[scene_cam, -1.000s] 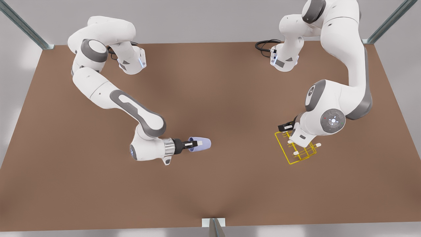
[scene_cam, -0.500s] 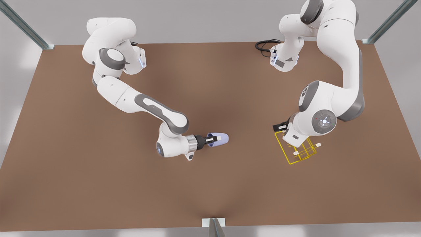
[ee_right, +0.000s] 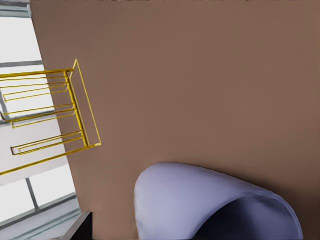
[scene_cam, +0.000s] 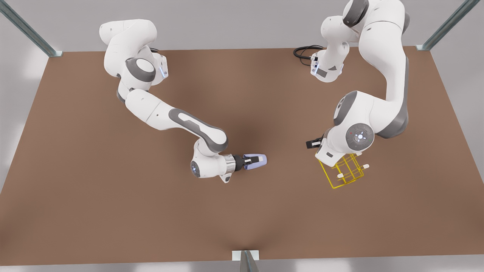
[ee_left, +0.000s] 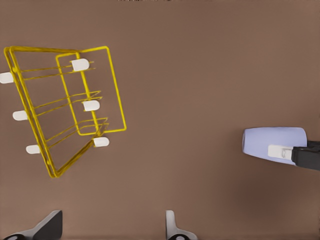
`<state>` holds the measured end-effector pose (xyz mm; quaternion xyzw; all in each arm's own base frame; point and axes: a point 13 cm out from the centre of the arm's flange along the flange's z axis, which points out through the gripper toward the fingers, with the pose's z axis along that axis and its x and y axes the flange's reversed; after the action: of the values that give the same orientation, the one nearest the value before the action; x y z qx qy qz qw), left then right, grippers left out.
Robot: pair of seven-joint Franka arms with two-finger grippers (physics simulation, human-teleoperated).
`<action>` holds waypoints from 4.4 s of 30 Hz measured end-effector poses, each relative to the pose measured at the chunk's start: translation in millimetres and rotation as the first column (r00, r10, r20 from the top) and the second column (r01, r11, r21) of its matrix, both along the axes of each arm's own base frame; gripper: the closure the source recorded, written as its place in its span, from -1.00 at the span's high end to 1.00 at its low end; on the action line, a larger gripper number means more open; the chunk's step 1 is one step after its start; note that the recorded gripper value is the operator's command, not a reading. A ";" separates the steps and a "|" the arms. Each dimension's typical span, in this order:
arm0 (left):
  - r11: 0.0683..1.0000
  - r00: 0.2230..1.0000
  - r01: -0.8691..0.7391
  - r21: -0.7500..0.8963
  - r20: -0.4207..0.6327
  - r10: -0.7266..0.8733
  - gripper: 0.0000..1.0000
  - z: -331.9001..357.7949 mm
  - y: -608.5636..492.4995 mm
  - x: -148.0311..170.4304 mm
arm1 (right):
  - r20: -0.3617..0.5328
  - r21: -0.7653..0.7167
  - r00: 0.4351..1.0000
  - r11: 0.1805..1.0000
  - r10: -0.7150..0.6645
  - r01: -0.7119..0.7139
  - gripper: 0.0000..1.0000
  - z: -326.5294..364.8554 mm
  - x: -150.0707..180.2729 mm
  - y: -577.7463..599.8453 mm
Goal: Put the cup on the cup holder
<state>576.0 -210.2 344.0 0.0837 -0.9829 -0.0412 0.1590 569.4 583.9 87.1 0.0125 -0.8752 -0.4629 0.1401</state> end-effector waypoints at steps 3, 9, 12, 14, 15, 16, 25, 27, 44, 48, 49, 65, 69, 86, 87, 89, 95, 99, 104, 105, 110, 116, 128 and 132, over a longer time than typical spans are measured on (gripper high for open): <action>1.000 1.000 0.000 -0.001 0.003 0.000 1.00 0.4 -1.6 0.1 | 0.015 -0.004 1.000 1.000 -0.008 0.008 1.00 7.0 6.0 -3.8; 1.000 1.000 0.014 0.004 0.009 -0.014 1.00 1.9 -20.5 -5.8 | 0.026 -0.015 0.999 1.000 -0.025 0.026 1.00 8.4 20.8 -27.9; 1.000 1.000 0.015 -0.003 0.027 -0.015 1.00 7.8 -65.7 -21.3 | 0.017 -0.013 0.999 0.999 -0.037 0.037 1.00 17.4 29.5 -58.5; 1.000 0.999 0.003 -0.010 0.034 -0.002 1.00 6.9 -106.8 -38.3 | 0.036 -0.021 0.999 0.999 -0.036 0.037 1.00 33.4 35.4 -77.8; 1.000 0.999 0.000 -0.013 0.035 0.001 1.00 2.0 -132.5 -49.3 | 0.059 -0.038 0.998 0.999 -0.031 0.034 1.00 47.6 38.7 -92.2; 0.999 0.999 -0.023 -0.024 0.029 0.024 1.00 -4.3 -152.8 -56.9 | 0.085 -0.068 0.996 0.997 -0.027 0.033 1.00 62.6 43.6 -115.3; 0.837 0.832 -0.546 -0.021 0.103 0.545 1.00 -30.5 -172.2 -12.5 | 0.297 -0.611 0.953 0.753 -0.069 0.244 1.00 186.3 95.1 -496.4; 0.706 0.698 -0.708 -0.001 0.145 0.701 1.00 -31.2 -138.0 16.2 | 0.346 -0.681 0.936 0.670 -0.060 0.295 1.00 246.6 102.1 -567.4; -0.014 -0.004 -1.000 0.023 0.381 0.924 1.00 -180.7 -179.5 7.6 | 0.191 -0.840 0.979 0.527 0.069 0.127 1.00 399.3 8.2 -616.4; -0.090 -0.084 -0.996 -0.005 0.405 0.910 1.00 -199.8 -194.6 -5.8 | 0.138 -0.844 0.987 0.532 0.082 0.074 1.00 394.5 -3.8 -613.0; -0.115 -0.109 -0.993 -0.011 0.405 0.908 1.00 -205.2 -195.9 -4.9 | 0.129 -0.844 0.989 0.532 0.078 0.068 1.00 394.0 -6.2 -615.5; -0.314 -0.327 -0.945 -0.091 0.288 0.900 1.00 -225.2 -234.4 12.6 | 0.034 -0.818 0.995 0.575 0.093 -0.026 1.00 367.4 -12.3 -610.8; -0.340 -0.353 -0.936 -0.095 0.277 0.894 1.00 -233.5 -228.5 22.0 | 0.017 -0.815 0.995 0.578 0.098 -0.043 1.00 364.0 -14.8 -608.9; -0.359 -0.380 -0.925 -0.128 0.232 0.896 1.00 -239.3 -235.2 41.0 | 0.002 -0.809 0.995 0.585 0.100 -0.057 1.00 364.0 -18.9 -608.6; -0.354 -0.375 -0.926 -0.129 0.236 0.896 1.00 -243.5 -235.8 39.9 | 0.004 -0.807 0.995 0.587 0.099 -0.055 1.00 365.2 -19.3 -608.5; -0.347 -0.370 -0.929 -0.132 0.240 0.898 1.00 -251.5 -236.5 38.6 | 0.006 -0.804 0.996 0.592 0.093 -0.051 1.00 366.1 -19.6 -610.5; -0.339 -0.364 -0.930 -0.141 0.240 0.900 1.00 -263.3 -236.4 39.6 | 0.001 -0.799 0.996 0.599 0.090 -0.053 1.00 365.8 -20.8 -611.2; -0.334 -0.361 -0.931 -0.147 0.242 0.901 1.00 -271.0 -235.6 41.2 | -0.001 -0.793 0.997 0.607 0.083 -0.051 1.00 366.1 -22.0 -613.4; -0.329 -0.358 -0.932 -0.155 0.235 0.904 1.00 -276.9 -238.4 41.9 | -0.002 -0.778 0.998 0.627 0.059 -0.039 1.00 365.4 -23.0 -621.7; -0.328 -0.357 -0.932 -0.155 0.234 0.904 1.00 -278.8 -239.1 41.4 | -0.001 -0.774 0.999 0.632 0.054 -0.035 1.00 366.1 -23.3 -623.2; -0.319 -0.349 -0.935 -0.158 0.238 0.906 1.00 -287.9 -241.0 38.9 | 0.002 -0.766 0.998 0.642 0.059 -0.037 1.00 367.2 -23.3 -617.6; -0.310 -0.342 -0.937 -0.160 0.246 0.907 1.00 -297.0 -241.2 36.3 | -0.001 -0.764 0.998 0.644 0.065 -0.042 1.00 366.3 -23.1 -613.4; -0.296 -0.329 -0.942 -0.161 0.247 0.912 0.43 -298.4 -244.2 33.9 | -0.002 -0.763 0.998 0.645 0.056 -0.038 1.00 364.9 -22.9 -617.8; -0.268 -0.308 -0.945 -0.187 0.234 0.922 0.44 -273.5 -254.9 35.5 | -0.003 -0.763 0.999 0.645 0.055 -0.037 1.00 364.8 -23.1 -618.6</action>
<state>611.4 -465.1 70.6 0.8432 -0.5318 0.0763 -0.0212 546.4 -34.7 451.9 -0.0206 -0.9895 -0.0480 0.1351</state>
